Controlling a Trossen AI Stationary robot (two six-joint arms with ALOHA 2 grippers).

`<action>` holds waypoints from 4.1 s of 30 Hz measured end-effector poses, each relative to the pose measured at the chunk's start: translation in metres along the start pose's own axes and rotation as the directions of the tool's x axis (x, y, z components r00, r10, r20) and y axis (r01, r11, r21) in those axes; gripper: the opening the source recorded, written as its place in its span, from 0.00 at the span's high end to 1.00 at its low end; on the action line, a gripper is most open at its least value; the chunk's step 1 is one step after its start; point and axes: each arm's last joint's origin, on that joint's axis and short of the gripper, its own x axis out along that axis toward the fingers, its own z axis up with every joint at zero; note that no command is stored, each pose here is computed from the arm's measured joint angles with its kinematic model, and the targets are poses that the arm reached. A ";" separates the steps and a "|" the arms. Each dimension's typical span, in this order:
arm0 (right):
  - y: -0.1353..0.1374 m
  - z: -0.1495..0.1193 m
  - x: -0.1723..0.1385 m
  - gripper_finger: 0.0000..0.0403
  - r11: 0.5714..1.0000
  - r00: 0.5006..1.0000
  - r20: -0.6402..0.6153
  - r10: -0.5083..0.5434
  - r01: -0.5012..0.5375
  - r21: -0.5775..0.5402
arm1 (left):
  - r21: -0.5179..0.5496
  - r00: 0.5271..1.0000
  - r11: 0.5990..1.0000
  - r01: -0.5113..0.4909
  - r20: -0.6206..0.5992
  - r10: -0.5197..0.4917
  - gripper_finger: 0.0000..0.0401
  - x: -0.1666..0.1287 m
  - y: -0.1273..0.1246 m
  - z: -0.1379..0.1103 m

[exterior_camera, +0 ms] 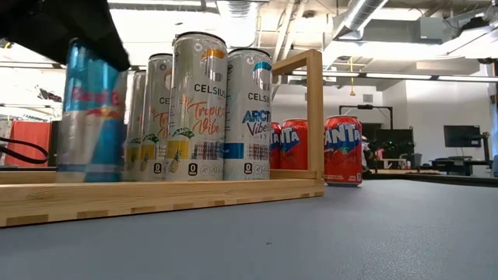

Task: Place canned beverage on shelf
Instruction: Put the bottom blue soda can on the shelf aligned with the other blue soda can, then put the blue soda can on the shelf aligned with the other blue soda cans

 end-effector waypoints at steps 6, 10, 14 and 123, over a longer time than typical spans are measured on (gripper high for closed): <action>0.000 0.000 0.000 0.33 1.000 1.000 0.000 0.000 0.000 0.000 | -0.010 1.000 1.000 -0.003 0.015 0.003 0.43 -0.004 0.004 -0.001; 0.000 0.000 0.000 0.33 1.000 1.000 0.000 0.000 0.000 0.000 | -0.005 1.000 1.000 -0.005 0.016 0.005 0.43 -0.004 0.004 -0.001; 0.000 0.000 0.000 0.33 1.000 1.000 0.000 0.000 0.000 0.000 | -0.004 1.000 1.000 -0.003 0.027 0.004 0.43 -0.004 0.004 0.000; -0.129 -0.081 0.218 0.33 0.862 0.826 -0.395 -0.403 0.487 0.139 | 0.096 0.946 0.961 0.258 0.177 -0.272 0.27 -0.120 -0.027 0.128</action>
